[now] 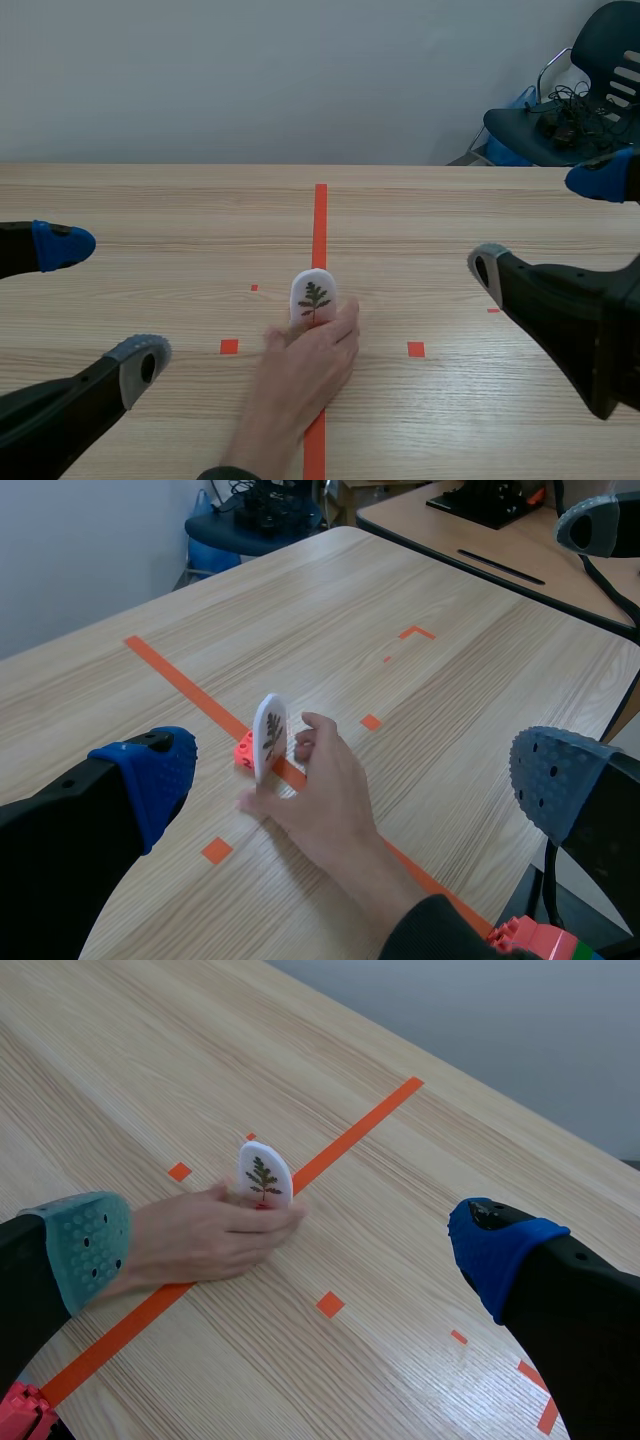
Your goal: Do the leaf sorting experiment
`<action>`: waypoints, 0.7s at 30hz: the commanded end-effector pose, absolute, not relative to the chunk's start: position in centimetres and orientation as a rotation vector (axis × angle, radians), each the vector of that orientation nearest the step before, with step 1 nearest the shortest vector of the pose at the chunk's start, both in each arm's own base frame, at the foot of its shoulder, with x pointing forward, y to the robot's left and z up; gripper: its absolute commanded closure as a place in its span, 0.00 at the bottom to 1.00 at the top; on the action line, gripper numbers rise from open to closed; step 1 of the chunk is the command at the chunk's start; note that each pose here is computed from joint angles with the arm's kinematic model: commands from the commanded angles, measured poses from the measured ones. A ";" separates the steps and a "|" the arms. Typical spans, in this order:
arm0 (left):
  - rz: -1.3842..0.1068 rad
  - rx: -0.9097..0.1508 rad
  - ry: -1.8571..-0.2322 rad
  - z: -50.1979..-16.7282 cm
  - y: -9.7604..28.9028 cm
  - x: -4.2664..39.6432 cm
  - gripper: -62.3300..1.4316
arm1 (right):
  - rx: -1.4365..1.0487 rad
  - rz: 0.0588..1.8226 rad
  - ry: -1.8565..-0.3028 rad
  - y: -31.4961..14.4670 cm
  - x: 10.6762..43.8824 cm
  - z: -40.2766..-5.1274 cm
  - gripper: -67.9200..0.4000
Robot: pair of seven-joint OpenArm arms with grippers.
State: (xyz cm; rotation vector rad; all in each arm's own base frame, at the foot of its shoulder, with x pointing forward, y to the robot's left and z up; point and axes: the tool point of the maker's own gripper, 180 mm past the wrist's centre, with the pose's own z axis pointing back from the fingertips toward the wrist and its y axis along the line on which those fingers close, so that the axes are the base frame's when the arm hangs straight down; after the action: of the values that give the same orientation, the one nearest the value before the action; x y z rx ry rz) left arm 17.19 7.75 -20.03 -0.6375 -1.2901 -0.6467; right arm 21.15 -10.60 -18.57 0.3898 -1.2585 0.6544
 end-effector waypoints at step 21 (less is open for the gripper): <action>-0.649 -0.660 -1.316 -19.2 7.4 17.2 0.00 | 0.386 0.659 -1.286 -10.6 21.3 -17.8 0.00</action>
State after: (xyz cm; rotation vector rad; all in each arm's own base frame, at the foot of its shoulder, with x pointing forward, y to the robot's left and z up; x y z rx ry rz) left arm 17.18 7.75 -20.03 -0.6379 -1.2900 -0.6469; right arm 21.15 -10.60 -18.57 0.3898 -1.2585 0.6544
